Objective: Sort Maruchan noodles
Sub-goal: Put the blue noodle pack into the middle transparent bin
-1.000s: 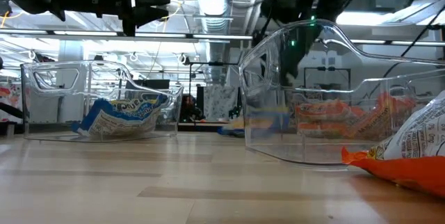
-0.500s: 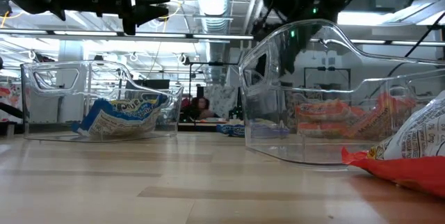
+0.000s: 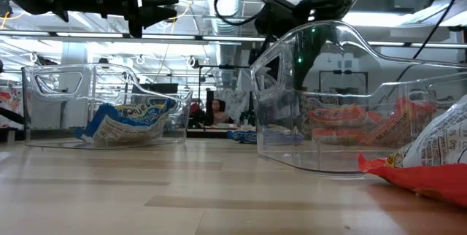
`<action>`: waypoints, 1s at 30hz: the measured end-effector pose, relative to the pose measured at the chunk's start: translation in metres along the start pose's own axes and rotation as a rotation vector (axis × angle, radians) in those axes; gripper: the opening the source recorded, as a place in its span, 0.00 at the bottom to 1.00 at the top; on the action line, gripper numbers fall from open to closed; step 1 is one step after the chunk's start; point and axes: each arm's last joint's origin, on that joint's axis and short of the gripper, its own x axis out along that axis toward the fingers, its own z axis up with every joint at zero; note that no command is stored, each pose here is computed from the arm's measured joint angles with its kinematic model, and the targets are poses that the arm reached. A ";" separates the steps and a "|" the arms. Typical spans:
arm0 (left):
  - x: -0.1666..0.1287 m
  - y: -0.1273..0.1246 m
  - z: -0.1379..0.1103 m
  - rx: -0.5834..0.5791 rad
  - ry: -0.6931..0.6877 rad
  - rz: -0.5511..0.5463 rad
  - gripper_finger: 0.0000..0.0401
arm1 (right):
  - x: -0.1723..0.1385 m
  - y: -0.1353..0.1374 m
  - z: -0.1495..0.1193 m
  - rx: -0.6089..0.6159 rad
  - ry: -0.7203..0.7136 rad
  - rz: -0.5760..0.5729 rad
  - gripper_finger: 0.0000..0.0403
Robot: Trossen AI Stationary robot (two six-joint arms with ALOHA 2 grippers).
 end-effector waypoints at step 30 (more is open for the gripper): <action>0.000 0.001 -0.004 0.000 0.044 0.007 0.48 | 0.061 0.013 -0.028 -0.143 0.270 -0.296 0.38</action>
